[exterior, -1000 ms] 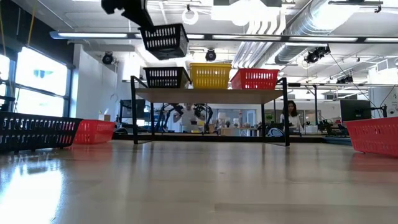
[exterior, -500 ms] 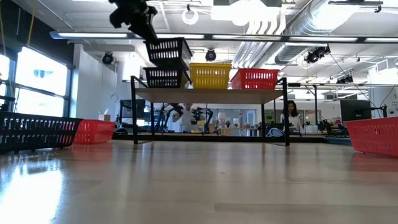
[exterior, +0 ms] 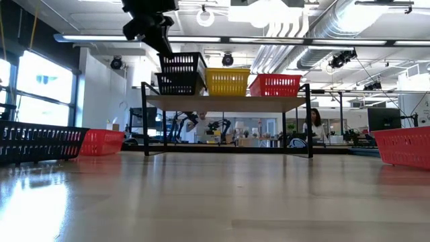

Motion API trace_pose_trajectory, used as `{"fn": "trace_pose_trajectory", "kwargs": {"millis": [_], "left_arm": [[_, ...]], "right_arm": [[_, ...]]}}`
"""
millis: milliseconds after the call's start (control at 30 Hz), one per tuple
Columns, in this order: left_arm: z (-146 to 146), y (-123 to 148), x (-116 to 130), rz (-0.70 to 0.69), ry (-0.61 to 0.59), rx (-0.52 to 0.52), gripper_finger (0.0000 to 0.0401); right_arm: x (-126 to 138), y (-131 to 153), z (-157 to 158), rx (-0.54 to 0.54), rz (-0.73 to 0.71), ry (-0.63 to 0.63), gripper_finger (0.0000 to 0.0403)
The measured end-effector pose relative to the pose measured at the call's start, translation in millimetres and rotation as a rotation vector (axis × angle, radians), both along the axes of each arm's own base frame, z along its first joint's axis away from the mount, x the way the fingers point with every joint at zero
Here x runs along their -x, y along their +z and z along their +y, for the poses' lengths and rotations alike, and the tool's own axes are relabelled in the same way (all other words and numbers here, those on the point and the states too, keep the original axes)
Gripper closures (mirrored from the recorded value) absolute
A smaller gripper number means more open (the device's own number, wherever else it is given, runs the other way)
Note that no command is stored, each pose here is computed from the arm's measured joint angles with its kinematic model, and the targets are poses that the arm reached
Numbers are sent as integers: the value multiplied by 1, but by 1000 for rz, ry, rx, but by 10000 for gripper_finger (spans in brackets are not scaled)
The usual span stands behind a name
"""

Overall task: Stack baskets on shelf by color
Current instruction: Stack the bottom black bin on top of the black bin on the shelf, then stack the right red bin on top of the red bin on the shelf

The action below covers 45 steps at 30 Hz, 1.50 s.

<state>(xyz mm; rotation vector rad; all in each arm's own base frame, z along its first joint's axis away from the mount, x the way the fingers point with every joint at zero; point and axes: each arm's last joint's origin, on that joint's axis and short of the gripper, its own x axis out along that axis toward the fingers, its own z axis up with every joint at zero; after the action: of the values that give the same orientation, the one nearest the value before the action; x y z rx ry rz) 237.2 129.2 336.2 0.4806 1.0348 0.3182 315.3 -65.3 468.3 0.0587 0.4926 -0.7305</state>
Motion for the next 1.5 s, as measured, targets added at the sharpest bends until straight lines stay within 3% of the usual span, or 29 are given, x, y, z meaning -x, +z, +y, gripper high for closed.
{"fn": "trace_pose_trajectory", "kwargs": {"millis": [833,1200,1500], "left_arm": [[5,0,2,2,7,-11,364],[5,0,2,-1,10,-9,283],[5,1,3,-36,85,17,223]], "right_arm": [[24,16,-14,80,18,-12,284],[27,16,-25,93,36,-36,284],[29,16,-32,93,37,-57,284]]}}
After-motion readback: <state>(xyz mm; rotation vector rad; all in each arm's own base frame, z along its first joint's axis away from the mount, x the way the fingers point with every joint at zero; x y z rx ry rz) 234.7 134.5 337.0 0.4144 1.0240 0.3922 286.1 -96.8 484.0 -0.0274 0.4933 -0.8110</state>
